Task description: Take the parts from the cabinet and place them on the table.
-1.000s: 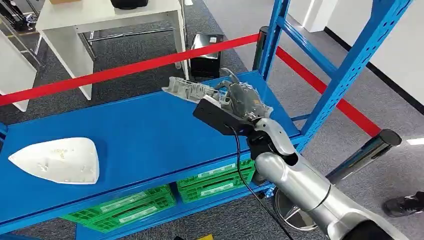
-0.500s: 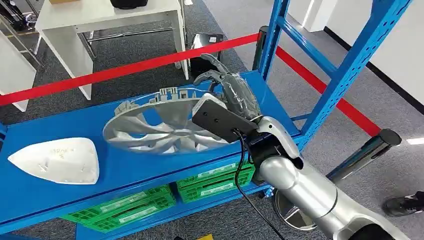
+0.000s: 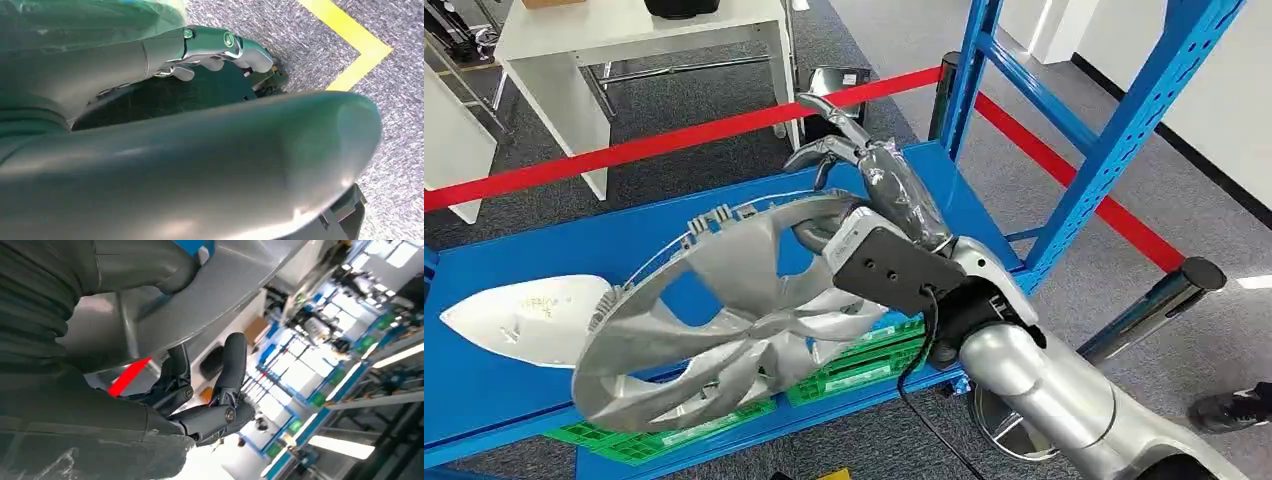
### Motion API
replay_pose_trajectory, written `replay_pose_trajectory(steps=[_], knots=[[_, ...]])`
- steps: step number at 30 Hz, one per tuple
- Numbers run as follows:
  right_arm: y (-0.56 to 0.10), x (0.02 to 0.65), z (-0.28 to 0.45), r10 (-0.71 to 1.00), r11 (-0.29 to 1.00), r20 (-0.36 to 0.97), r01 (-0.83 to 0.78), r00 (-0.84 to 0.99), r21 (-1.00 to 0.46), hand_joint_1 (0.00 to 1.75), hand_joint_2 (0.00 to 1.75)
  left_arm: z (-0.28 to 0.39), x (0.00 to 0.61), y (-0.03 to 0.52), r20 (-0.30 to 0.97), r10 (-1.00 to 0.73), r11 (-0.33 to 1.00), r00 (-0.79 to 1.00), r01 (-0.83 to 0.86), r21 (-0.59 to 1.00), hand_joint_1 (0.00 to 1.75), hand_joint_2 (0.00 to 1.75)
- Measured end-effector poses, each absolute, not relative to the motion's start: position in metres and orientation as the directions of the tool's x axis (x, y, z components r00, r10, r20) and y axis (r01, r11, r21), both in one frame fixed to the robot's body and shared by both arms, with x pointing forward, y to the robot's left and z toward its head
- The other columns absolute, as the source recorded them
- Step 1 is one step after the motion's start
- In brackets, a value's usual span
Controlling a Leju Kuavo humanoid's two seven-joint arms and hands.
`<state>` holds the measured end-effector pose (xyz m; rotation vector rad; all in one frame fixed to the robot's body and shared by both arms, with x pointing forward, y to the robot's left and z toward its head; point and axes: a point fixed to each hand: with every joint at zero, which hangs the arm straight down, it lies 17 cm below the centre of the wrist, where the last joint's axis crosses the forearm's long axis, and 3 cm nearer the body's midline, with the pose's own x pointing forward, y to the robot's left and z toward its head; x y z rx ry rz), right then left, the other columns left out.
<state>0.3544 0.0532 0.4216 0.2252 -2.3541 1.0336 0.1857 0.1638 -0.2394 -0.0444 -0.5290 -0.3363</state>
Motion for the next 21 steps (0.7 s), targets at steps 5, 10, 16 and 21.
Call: replay_pose_trajectory(steps=[5, 10, 16, 21], knots=[[0.057, 0.335, 0.429, 0.016, 0.677, 0.535, -0.385, -0.845, -0.627, 1.75, 1.75, -0.239, 0.186, 0.164, 0.504, -0.302, 0.945, 0.809, 0.325, 0.044, 0.00, 0.00], [0.061, 0.318, 0.432, -0.018, 0.661, 0.516, -0.398, -0.856, -0.636, 1.75, 1.75, -0.239, 0.186, 0.164, 0.504, -0.302, 0.945, 0.809, 0.324, 0.047, 0.00, 0.00], [0.066, 0.298, 0.435, -0.081, 0.639, 0.502, -0.432, -0.861, -0.637, 1.75, 1.75, -0.239, 0.187, 0.165, 0.504, -0.302, 0.946, 0.809, 0.321, 0.052, 0.00, 1.75], [0.068, 0.284, 0.438, -0.125, 0.626, 0.495, -0.455, -0.860, -0.633, 1.75, 1.75, -0.240, 0.187, 0.166, 0.503, -0.304, 0.946, 0.809, 0.319, 0.057, 0.00, 1.75]])
